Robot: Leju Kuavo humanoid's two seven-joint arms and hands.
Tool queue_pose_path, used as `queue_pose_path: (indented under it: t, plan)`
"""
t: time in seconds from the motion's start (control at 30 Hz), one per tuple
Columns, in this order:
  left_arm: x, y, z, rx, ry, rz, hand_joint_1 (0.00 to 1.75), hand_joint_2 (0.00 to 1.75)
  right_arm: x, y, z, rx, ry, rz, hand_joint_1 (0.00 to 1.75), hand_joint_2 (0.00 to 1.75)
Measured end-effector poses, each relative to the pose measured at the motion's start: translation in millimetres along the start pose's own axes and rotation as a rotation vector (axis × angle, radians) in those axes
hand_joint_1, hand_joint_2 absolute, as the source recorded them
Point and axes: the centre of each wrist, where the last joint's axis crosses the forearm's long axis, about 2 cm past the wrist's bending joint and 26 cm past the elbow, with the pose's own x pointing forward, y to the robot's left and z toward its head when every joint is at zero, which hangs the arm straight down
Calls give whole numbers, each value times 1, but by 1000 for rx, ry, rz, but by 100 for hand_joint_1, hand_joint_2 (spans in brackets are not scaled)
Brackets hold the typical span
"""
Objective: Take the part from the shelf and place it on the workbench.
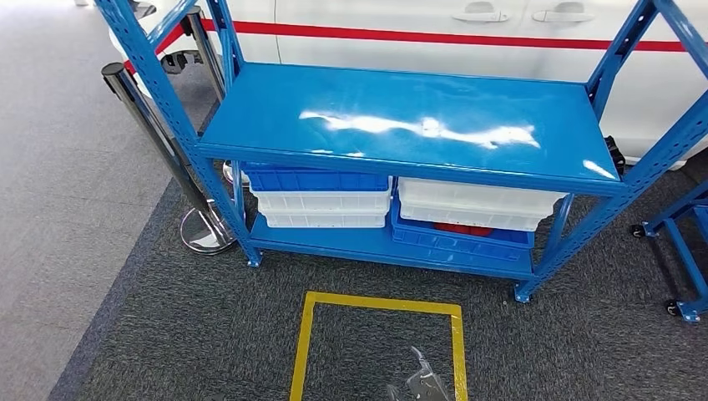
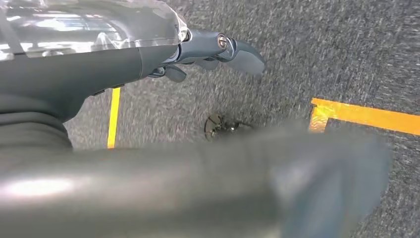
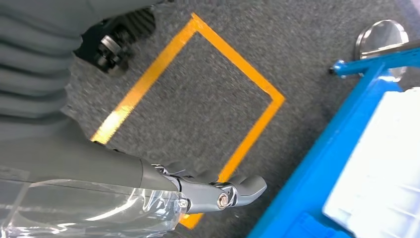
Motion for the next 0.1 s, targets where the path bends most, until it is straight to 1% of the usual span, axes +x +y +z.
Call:
queue_pose_path:
  t: [0.1]
  plan:
    - [-1,0,0,0,-3,-19,0,175,-2,0,1,-4,22,-8,0,175]
